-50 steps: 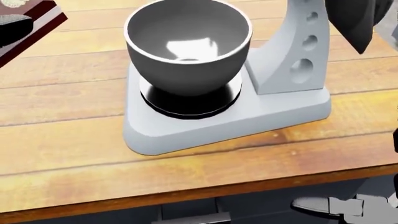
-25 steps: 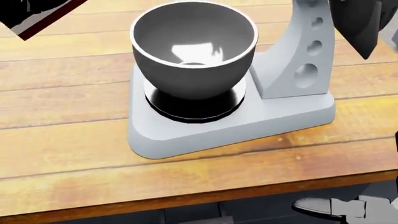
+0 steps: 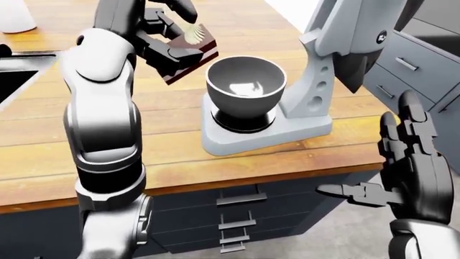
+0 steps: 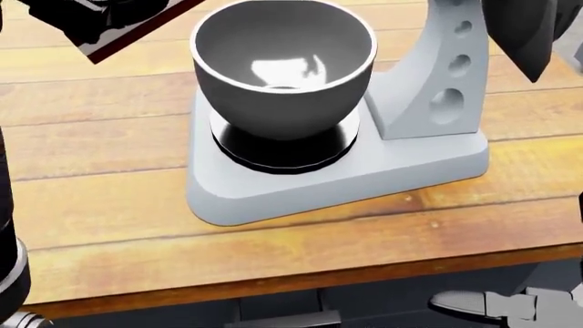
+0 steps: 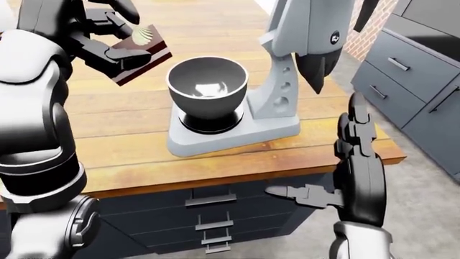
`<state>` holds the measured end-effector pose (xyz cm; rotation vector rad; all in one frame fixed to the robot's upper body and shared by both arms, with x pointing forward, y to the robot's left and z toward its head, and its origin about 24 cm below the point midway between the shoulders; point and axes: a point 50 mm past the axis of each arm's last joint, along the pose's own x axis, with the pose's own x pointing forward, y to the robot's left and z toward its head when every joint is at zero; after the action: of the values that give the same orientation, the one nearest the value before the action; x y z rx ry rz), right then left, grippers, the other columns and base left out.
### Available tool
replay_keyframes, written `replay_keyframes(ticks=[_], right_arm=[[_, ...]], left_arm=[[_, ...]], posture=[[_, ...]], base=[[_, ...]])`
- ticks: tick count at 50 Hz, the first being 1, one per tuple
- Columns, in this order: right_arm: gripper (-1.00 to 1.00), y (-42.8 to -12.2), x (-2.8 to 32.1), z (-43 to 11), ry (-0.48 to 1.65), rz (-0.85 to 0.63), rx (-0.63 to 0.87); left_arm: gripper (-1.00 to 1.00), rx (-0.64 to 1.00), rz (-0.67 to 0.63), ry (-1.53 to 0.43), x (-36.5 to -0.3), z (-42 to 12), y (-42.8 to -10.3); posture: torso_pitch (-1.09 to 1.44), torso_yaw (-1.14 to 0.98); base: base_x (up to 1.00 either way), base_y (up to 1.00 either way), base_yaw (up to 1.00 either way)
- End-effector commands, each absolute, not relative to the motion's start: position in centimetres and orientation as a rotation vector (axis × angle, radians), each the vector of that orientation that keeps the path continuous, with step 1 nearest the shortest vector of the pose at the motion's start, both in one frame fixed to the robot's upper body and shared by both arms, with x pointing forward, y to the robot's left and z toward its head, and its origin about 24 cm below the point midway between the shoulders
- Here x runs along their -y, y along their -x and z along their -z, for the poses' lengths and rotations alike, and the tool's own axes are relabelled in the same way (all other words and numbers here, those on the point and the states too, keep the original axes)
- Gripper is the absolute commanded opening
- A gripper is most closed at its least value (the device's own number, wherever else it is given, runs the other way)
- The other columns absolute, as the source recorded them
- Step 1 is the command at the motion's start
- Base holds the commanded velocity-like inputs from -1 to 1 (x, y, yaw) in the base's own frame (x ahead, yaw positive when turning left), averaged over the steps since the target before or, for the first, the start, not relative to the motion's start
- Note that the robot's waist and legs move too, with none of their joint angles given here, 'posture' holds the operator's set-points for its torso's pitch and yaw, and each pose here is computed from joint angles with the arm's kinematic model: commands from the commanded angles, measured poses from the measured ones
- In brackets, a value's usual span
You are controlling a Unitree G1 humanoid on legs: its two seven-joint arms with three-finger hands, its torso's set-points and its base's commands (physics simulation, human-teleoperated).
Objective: Place the cake in the stand mixer bowl.
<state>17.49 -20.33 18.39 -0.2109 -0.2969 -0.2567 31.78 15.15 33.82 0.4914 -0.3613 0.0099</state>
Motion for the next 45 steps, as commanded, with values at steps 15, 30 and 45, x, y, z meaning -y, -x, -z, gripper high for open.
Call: replay_keyframes(ticks=[15,30,45], right_arm=[[1.0,-16.9,20.2,-19.5,0.224,0.262,0.37],[1.0,-17.0,20.4,-19.5,0.224,0.262,0.37],[1.0,-16.9,20.3,-19.5,0.223,0.261,0.372]], left_arm=[[-1.0,0.495,-0.034,-0.49,-13.7,-37.0,-31.4],[-1.0,0.514,0.012,-0.48,-11.1,-37.8,-32.0],[-1.0,0.519,0.048,-0.466,-9.1,-37.6,-32.3]], posture=[[0.0,0.0],[0.0,0.0],[0.0,0.0]], base=[[0.0,0.0,0.0],[0.0,0.0,0.0],[0.0,0.0,0.0]])
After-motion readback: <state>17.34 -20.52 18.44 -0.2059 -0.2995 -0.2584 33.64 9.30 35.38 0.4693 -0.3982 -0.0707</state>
